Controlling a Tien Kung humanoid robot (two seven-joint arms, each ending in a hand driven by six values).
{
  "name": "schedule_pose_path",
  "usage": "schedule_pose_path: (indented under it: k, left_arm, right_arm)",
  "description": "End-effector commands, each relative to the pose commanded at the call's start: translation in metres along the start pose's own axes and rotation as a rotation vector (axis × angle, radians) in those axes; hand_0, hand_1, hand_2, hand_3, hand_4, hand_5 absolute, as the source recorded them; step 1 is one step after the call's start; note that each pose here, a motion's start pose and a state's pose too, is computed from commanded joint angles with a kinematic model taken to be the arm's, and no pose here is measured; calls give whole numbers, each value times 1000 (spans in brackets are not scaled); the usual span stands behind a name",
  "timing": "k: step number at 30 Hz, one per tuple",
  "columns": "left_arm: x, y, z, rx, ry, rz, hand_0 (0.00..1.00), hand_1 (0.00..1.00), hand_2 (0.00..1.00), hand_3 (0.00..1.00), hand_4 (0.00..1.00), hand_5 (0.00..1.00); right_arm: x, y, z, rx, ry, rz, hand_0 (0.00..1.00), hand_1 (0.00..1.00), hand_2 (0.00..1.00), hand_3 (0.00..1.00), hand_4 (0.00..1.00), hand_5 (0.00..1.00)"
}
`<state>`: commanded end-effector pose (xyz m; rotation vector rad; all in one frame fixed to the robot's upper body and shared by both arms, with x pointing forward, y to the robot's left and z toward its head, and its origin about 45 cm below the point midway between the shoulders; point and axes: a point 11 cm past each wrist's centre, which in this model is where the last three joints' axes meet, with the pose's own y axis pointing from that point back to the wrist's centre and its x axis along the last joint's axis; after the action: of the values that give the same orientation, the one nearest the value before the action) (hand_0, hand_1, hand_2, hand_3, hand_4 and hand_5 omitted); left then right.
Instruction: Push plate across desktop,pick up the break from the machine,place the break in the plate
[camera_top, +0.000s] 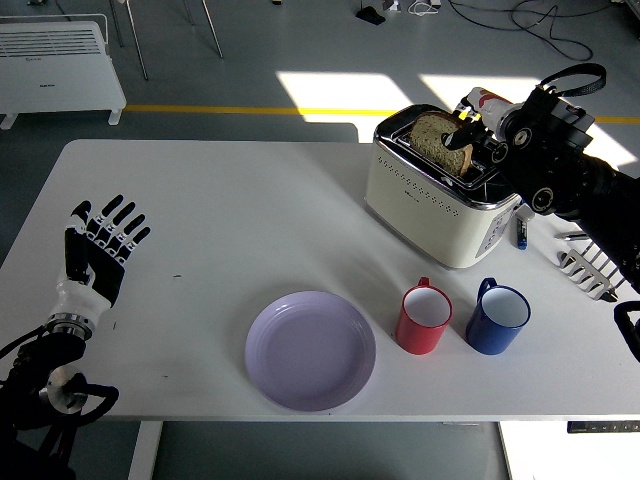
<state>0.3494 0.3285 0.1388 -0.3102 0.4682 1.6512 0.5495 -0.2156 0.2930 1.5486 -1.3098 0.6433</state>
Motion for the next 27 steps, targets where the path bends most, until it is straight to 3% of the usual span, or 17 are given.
schedule_pose_path:
  k: [13,27]
  left_arm:
    - [1,0,1,-4,2,3,774,788,827,796,575,998]
    - [5,2,0,-1,4,13,773,788,827,796,574,998]
  right_arm:
    - [20,6,-27,41,43,46,341,376,433,446,460,151]
    - [39,27,-88,184,77,102,327,375,427,439,432,174]
